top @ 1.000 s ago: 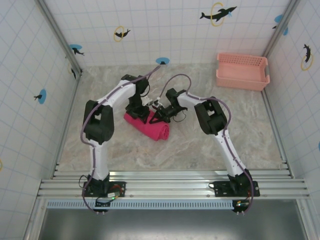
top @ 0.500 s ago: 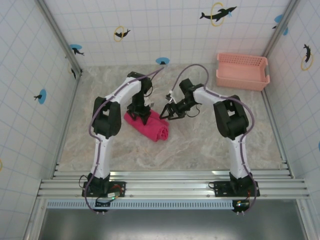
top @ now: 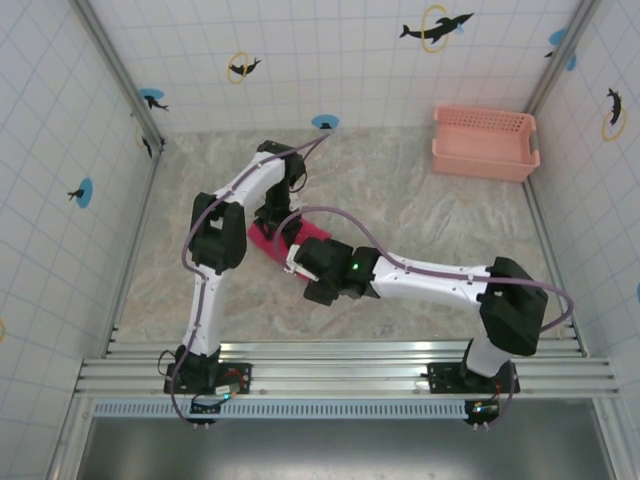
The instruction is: Roll up the long pants
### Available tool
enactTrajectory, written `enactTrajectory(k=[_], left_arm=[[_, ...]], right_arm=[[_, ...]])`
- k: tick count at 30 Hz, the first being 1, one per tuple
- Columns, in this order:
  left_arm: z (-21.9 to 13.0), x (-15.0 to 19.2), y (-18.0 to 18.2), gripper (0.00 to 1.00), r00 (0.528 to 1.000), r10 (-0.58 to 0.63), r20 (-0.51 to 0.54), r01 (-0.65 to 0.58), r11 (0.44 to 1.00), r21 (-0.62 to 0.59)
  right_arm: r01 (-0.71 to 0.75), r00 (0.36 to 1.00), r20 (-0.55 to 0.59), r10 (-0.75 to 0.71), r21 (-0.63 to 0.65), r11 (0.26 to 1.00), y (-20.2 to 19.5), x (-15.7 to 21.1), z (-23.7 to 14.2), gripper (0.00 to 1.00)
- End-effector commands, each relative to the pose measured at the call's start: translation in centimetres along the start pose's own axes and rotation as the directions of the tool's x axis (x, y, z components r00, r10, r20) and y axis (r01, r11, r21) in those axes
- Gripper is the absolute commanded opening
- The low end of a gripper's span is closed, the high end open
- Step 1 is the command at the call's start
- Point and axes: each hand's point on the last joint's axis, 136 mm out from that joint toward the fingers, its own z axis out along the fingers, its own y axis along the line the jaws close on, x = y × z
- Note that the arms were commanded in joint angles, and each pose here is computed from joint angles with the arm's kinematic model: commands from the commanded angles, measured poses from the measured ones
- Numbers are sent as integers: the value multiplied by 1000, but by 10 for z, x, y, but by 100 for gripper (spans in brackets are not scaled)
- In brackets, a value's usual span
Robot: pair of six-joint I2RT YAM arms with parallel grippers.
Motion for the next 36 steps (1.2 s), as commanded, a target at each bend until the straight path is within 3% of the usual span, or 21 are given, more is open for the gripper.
enactTrajectory(k=[1, 4, 5, 13, 18, 30, 36], left_arm=[[39, -52, 34, 67, 996, 15, 84, -5, 994, -108], [38, -52, 33, 67, 996, 15, 86, -6, 994, -105], [38, -51, 34, 67, 996, 15, 85, -6, 994, -106], [38, -49, 34, 67, 997, 21, 70, -14, 994, -106], [41, -48, 35, 67, 998, 30, 56, -23, 993, -116], [40, -42, 36, 68, 998, 50, 36, -45, 992, -122], [39, -41, 39, 68, 998, 59, 23, -56, 990, -131]], right_arm=[[19, 999, -31, -18, 9, 1000, -2, -2, 11, 98], [148, 989, -21, -146, 99, 984, 19, -13, 12, 98], [162, 987, -24, -161, 62, 985, 28, -16, 17, 98], [170, 985, 31, -171, 44, 984, 58, -44, 15, 98], [241, 970, -21, -241, 116, 963, 60, -46, 46, 98], [261, 952, -238, -192, 302, 917, 17, -10, 114, 98], [249, 935, -315, -160, 267, 931, 0, 19, 148, 99]])
